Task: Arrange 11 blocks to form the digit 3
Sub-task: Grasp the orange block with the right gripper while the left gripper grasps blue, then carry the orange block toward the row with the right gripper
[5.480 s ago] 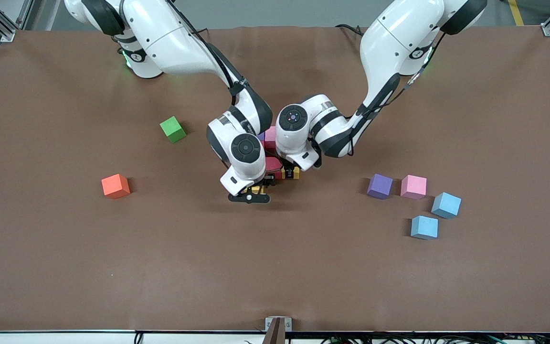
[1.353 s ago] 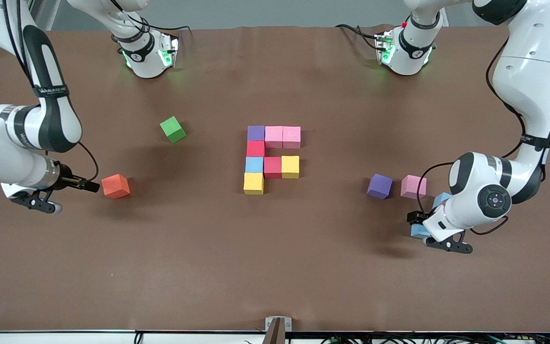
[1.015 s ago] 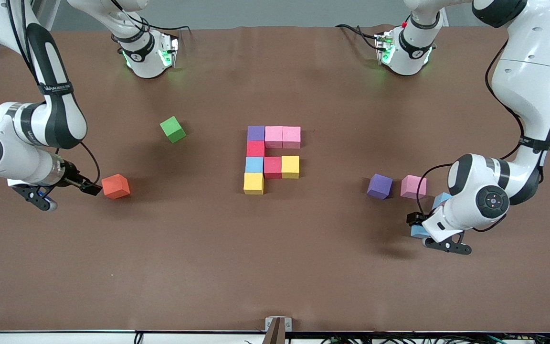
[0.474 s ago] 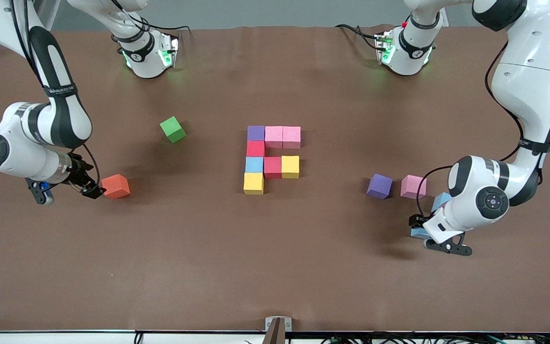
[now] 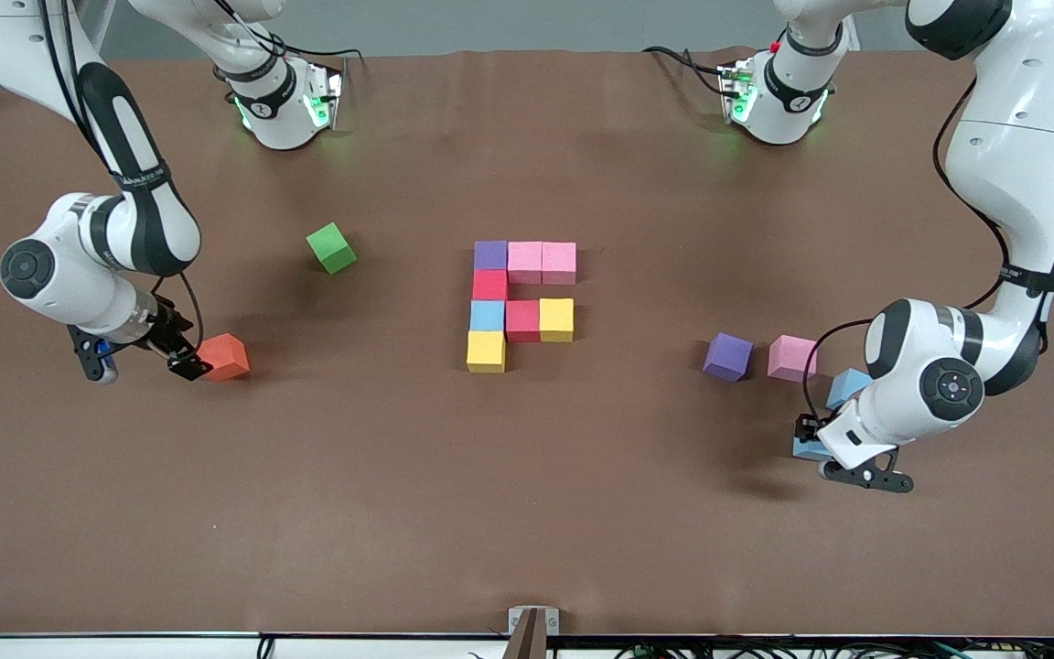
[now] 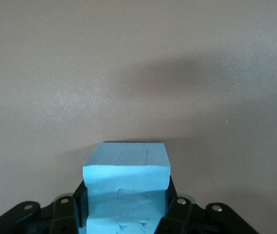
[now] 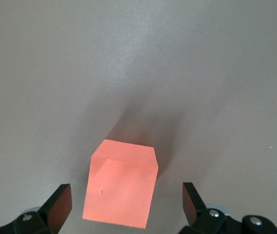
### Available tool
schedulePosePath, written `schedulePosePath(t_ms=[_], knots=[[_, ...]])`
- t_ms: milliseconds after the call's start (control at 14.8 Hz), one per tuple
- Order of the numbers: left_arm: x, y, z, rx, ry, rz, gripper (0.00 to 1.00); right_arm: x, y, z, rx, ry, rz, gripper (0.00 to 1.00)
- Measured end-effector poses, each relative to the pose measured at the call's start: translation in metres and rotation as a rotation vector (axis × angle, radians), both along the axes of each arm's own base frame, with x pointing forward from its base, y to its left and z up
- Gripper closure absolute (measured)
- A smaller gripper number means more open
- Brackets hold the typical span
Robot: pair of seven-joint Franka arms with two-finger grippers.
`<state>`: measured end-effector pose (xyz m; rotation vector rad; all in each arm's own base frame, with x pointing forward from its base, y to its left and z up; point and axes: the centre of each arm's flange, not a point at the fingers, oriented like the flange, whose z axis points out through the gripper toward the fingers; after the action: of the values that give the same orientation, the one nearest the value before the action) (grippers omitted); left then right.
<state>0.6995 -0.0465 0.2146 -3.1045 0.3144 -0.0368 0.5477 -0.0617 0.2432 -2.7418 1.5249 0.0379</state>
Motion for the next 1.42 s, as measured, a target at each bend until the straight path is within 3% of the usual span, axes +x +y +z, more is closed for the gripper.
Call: schedulePosePath(t_ms=[406, 1015, 1421], knots=[[0.009, -0.003, 0.022, -0.009, -0.043, 0.153, 0.41, 0.003, -0.001, -0.023, -0.013, -0.041, -0.001, 0.0], [0.003, -0.055, 0.047, -0.034, -0.041, 0.52, 0.41, 0.002, 0.0, -0.037, -0.015, -0.035, -0.023, 0.0], [0.003, -0.068, 0.05, -0.039, -0.047, 0.567, 0.41, 0.002, 0.006, -0.042, -0.013, -0.024, -0.041, 0.02]])
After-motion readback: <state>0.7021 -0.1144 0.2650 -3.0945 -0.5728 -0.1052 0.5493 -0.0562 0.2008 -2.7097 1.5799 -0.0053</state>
